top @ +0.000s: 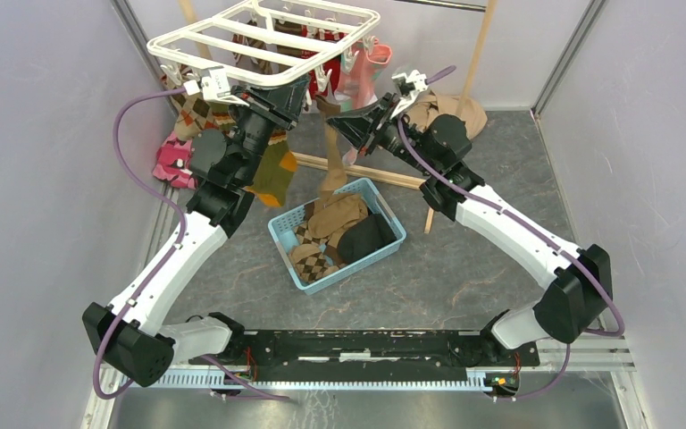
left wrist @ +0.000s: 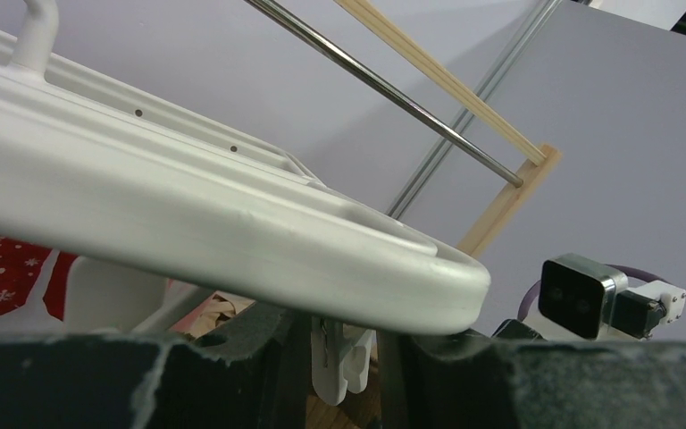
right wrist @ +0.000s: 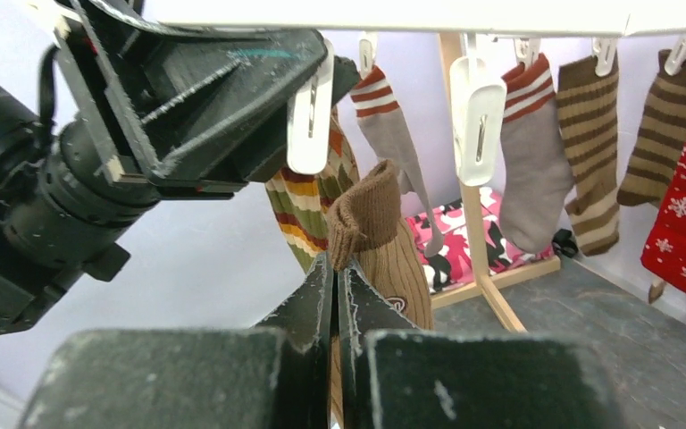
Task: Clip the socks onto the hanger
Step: Clamp the sock onto the hanger.
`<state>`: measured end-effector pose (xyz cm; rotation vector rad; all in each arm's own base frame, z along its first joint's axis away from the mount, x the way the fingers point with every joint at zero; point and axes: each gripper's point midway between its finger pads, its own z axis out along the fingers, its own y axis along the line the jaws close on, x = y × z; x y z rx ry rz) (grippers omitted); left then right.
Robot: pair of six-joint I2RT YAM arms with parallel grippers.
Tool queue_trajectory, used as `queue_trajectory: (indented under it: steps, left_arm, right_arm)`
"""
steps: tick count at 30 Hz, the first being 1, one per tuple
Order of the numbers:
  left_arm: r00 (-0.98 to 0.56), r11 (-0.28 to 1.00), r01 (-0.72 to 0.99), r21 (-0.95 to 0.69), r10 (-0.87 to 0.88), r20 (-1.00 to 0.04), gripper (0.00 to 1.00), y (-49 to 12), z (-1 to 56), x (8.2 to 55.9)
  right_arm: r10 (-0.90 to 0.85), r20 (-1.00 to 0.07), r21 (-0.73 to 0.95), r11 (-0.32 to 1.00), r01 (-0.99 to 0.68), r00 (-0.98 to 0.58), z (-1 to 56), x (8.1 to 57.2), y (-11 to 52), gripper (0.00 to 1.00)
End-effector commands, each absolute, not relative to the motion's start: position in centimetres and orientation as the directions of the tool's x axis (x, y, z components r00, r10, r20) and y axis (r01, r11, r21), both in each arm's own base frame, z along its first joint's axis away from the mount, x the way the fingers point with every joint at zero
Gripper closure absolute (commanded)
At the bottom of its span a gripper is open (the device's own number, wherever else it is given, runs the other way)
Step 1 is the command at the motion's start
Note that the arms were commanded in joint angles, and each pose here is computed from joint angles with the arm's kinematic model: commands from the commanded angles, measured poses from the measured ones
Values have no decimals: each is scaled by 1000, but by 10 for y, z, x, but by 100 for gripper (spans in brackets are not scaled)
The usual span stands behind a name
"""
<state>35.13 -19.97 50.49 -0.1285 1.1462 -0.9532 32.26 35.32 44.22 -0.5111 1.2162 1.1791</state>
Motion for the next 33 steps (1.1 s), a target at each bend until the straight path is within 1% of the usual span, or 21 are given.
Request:
queue_trajectory:
  steps: [1,11,33]
  left_arm:
    - [109,579,593,-559,-746,-657,78,-190,524,343]
    - [103,575,592,-565,-749,-654,79,-190,525,342]
    - [98,583,581,-568,-743,-662,79,-190,521,343]
  right_arm:
    - [375,-927,210,467,-859,-22,449,331,355,100]
    - [329,-942,137,544,-828,60,455,327,362,100]
    - [301,-940,52,597,-800,163,478,317,365,100]
